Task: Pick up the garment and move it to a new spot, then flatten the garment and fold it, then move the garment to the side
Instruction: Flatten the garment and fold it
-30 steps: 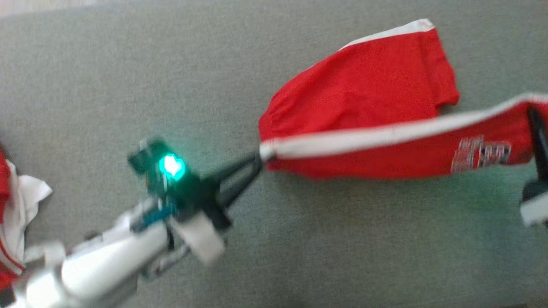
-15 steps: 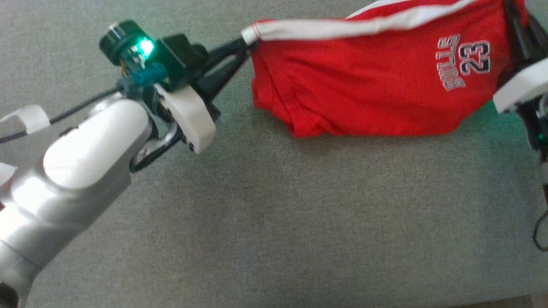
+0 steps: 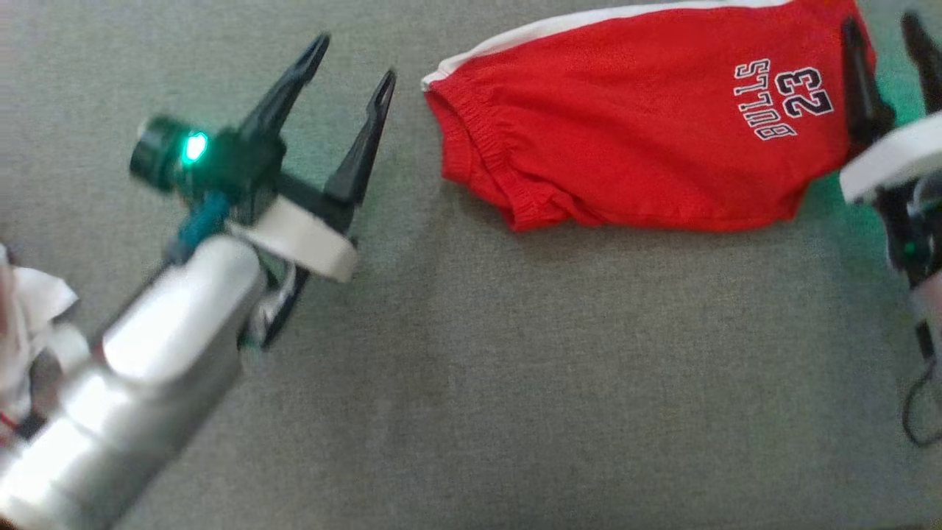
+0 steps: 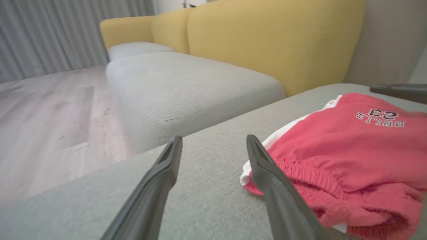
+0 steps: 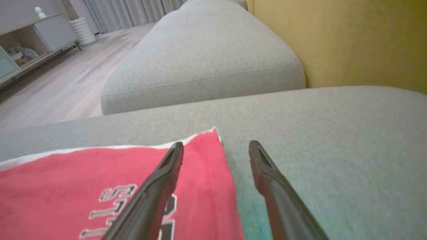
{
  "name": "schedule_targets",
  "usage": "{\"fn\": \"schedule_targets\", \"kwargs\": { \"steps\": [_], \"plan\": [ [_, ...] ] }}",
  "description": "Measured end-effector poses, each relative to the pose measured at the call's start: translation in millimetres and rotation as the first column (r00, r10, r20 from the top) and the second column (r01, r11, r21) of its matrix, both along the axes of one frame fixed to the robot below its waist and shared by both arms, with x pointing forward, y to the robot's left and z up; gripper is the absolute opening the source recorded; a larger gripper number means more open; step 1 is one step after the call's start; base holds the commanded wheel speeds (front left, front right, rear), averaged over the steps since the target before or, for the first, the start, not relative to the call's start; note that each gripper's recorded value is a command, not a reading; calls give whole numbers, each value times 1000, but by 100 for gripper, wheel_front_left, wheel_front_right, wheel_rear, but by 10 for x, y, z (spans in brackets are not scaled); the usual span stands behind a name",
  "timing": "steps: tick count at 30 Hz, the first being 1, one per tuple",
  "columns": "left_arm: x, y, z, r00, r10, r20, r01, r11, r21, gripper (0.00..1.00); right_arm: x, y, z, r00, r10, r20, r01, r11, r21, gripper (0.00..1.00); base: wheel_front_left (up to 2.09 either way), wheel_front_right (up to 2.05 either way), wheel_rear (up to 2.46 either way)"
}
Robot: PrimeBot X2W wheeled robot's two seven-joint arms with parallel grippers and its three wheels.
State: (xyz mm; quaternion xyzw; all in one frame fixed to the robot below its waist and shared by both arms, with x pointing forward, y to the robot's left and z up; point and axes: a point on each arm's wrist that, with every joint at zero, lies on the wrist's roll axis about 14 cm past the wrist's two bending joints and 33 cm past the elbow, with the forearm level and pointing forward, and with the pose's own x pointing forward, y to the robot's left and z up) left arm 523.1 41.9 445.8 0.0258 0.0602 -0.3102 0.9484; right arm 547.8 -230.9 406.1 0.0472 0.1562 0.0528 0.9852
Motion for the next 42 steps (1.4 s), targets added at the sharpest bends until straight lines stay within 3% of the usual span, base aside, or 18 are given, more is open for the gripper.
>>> {"fn": "schedule_targets", "kwargs": {
  "steps": [4,10,11,12,13,14,15,21,25,30,35,39,42],
  "plan": [
    [-186,176,199,983,178,35,-174,980,-92,100,-272,-69,-267,994,-27,-106,29,999,22,100,0,0,0],
    [-713,443,419,917,389,88,-372,913,-168,100,-377,74,-507,969,-14,-248,35,996,79,100,0,0,0],
    [-787,456,417,909,410,73,-392,902,-181,100,-376,112,-521,964,-9,-266,36,995,97,93,0,0,0],
    [-849,476,422,901,430,60,-412,890,-193,100,-374,138,-524,960,-4,-281,36,993,111,93,0,0,0],
    [-907,486,434,895,443,51,-424,882,-206,100,-370,151,-517,956,3,-292,33,993,118,73,0,0,0],
    [-952,502,446,889,456,43,-437,873,-217,100,-362,155,-495,957,6,-291,31,992,121,6,0,0,0],
    [-987,528,463,882,469,39,-450,864,-227,100,-359,160,-476,957,6,-289,31,992,124,0,0,0,0],
    [-1089,593,545,869,492,51,-466,849,-250,100,-409,-17,-346,969,-26,-247,51,994,94,0,0,0,0],
    [-1058,535,599,883,464,77,-430,863,-266,100,-476,-705,-88,972,-143,-184,143,990,-13,0,0,0,0],
    [-1006,467,618,897,431,93,-394,878,-273,100,-462,-886,155,979,-166,-119,164,986,-28,0,0,0,0],
    [-984,342,605,918,385,97,-347,896,-275,100,-324,-555,575,998,-69,5,69,997,24,0,0,0,0],
    [-1002,289,628,923,372,99,-332,900,-282,100,-265,4,959,991,72,111,-80,995,64,0,0,0,0],
    [-1029,271,648,926,363,99,-323,902,-287,100,-331,466,1042,975,183,124,-193,979,71,0,0,0,0]
  ]
}}
